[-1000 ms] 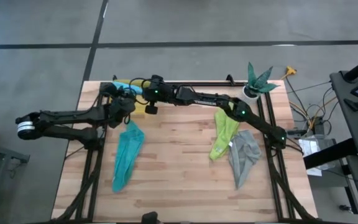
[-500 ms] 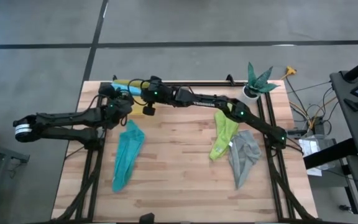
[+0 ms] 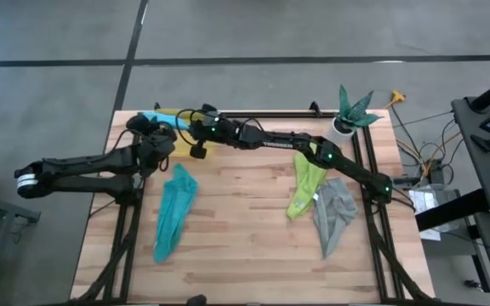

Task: Roll microfiber towels into tight, uniform cylinder then place into a basket
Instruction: Put the rolled right light blue towel into the yellow bin

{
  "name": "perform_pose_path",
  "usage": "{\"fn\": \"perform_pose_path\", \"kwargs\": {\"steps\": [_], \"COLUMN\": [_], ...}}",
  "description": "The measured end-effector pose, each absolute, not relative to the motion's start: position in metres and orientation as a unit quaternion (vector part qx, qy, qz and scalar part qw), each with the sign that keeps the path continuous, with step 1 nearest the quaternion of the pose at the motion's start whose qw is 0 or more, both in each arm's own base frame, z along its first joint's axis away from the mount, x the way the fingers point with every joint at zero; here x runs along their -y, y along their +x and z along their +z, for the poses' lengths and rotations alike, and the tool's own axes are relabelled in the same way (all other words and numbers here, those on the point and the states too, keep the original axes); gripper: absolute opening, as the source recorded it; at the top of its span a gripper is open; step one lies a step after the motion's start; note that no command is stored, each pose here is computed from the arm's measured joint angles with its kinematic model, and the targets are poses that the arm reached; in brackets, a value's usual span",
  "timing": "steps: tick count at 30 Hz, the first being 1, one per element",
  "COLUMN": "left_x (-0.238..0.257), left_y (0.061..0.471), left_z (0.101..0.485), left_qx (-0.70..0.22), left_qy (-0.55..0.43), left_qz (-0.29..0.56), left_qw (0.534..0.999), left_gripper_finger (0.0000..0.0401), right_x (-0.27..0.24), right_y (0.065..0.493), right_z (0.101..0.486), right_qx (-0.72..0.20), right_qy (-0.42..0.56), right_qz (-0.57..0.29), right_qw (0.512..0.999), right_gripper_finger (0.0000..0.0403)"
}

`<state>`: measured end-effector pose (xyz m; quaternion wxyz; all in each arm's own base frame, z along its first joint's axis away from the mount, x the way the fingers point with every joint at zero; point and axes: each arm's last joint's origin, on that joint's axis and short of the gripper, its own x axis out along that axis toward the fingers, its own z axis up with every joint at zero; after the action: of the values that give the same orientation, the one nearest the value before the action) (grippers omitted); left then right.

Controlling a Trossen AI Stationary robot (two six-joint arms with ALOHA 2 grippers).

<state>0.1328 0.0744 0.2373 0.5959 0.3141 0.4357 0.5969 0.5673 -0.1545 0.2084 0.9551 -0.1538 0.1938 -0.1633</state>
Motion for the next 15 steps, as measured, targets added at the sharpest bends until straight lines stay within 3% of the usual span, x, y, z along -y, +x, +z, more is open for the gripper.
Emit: {"fn": "perform_pose_path", "kwargs": {"steps": [15], "left_x": [-0.077], "left_y": [0.142], "left_z": [0.223], "left_qx": [-0.452], "left_qy": [0.314], "left_qz": [0.559], "left_qw": [0.62], "left_gripper_finger": [0.0002], "right_x": [0.154], "right_y": [0.565], "right_z": [0.187], "right_qx": [-0.27], "right_qy": [-0.151], "right_qz": [-0.144], "right_qw": [0.94], "right_gripper_finger": [0.0013]}}
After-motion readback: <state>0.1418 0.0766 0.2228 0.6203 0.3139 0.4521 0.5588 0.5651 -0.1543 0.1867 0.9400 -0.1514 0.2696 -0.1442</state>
